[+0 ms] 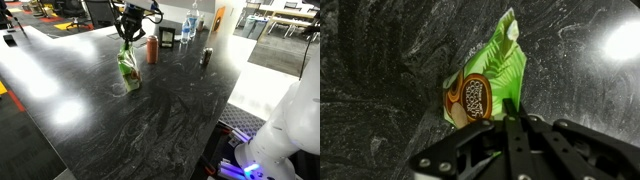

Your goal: Move the green bag forward

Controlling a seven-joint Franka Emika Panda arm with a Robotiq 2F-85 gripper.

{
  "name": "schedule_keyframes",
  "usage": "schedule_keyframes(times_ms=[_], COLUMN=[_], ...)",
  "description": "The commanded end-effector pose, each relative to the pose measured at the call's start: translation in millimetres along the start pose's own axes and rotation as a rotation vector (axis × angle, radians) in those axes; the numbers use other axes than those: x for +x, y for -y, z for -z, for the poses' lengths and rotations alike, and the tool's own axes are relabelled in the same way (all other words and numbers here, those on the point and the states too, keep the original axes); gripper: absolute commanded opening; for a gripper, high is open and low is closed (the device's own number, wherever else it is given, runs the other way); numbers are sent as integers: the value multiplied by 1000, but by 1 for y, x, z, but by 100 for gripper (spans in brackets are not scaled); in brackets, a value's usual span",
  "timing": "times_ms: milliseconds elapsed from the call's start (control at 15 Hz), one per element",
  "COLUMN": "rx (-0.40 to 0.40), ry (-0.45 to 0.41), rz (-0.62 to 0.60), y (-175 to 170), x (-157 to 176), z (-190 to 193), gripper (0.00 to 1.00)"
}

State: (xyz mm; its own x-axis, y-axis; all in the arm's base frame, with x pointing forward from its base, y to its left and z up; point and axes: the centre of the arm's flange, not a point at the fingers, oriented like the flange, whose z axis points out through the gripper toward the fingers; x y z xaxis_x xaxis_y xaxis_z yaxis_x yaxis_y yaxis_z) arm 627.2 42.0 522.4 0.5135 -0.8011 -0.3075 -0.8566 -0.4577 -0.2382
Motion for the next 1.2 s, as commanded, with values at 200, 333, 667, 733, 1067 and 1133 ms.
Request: schedule_keyframes(times_ms=[200,333,667,733,1067,1133], rx=[52,71,114,122,177,185], ry=[-21,-43,-82,-86,-93,-102], rz=[1,-13,-83,-100,-200,-226], y=[-23,-35,-84,-95,-157,-167], x=[-6,-12,-25,-24,2,9], z=[27,43,85,90,110,113], gripper=[0,0,0,0,0,0])
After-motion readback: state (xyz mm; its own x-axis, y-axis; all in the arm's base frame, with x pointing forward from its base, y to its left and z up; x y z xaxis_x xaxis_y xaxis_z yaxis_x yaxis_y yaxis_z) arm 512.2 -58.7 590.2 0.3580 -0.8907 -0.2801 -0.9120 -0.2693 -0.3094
